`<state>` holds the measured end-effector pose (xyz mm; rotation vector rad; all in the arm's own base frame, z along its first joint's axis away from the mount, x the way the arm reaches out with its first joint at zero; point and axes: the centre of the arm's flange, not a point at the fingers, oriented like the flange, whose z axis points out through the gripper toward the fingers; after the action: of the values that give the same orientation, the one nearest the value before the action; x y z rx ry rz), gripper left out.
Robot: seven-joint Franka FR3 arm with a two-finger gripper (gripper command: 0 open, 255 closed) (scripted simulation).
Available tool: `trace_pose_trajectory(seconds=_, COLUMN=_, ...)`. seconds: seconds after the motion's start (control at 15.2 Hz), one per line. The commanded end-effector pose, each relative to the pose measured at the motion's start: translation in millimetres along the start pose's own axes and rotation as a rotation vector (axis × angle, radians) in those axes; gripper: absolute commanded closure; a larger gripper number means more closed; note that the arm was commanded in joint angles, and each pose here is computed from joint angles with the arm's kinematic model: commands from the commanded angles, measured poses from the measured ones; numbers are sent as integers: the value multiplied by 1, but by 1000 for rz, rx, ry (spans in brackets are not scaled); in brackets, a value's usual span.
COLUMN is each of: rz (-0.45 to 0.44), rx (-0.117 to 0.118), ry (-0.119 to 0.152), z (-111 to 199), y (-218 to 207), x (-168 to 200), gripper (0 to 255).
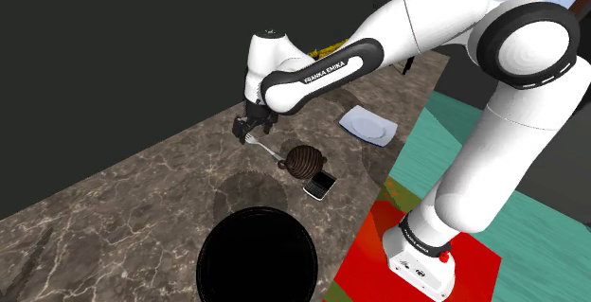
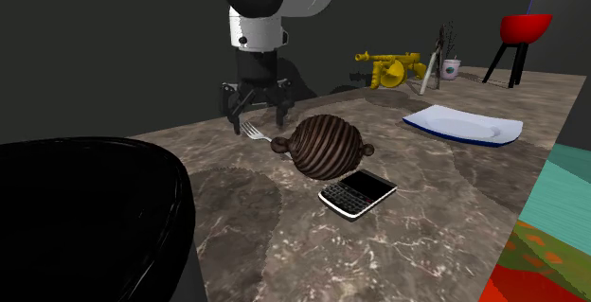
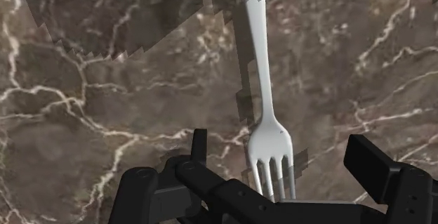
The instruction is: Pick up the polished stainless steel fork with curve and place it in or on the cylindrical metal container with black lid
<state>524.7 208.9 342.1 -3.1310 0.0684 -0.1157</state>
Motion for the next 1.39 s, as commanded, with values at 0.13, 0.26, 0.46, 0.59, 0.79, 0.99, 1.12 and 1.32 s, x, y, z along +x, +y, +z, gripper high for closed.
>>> trace_pose_trajectory(seconds=0.13, rz=0, rx=0, ry=1, z=14, y=0, x=0, gripper=0)
trace_pose_trajectory(seconds=0.26, rz=0, rx=0, ry=1, z=14, y=0, x=0, gripper=0)
trace_pose_trajectory(seconds=0.46, rz=0, rx=0, ry=1, z=14, y=0, x=0, gripper=0)
trace_pose_trajectory(seconds=0.59, rz=0, rx=0, ry=1, z=14, y=0, x=0, gripper=255)
trace_pose_trajectory(seconds=0.79, rz=0, rx=0, ry=1, z=14, y=0, x=0, gripper=255)
trace_pose_trajectory(seconds=0.99, rz=0, rx=0, ry=1, z=14, y=0, x=1, gripper=255)
trace_pose_trajectory(seconds=1.12, rz=0, rx=0, ry=1, z=14, y=2, x=1, gripper=255)
trace_pose_trajectory(seconds=1.32, rz=0, rx=0, ry=1, z=3, y=0, x=1, gripper=255)
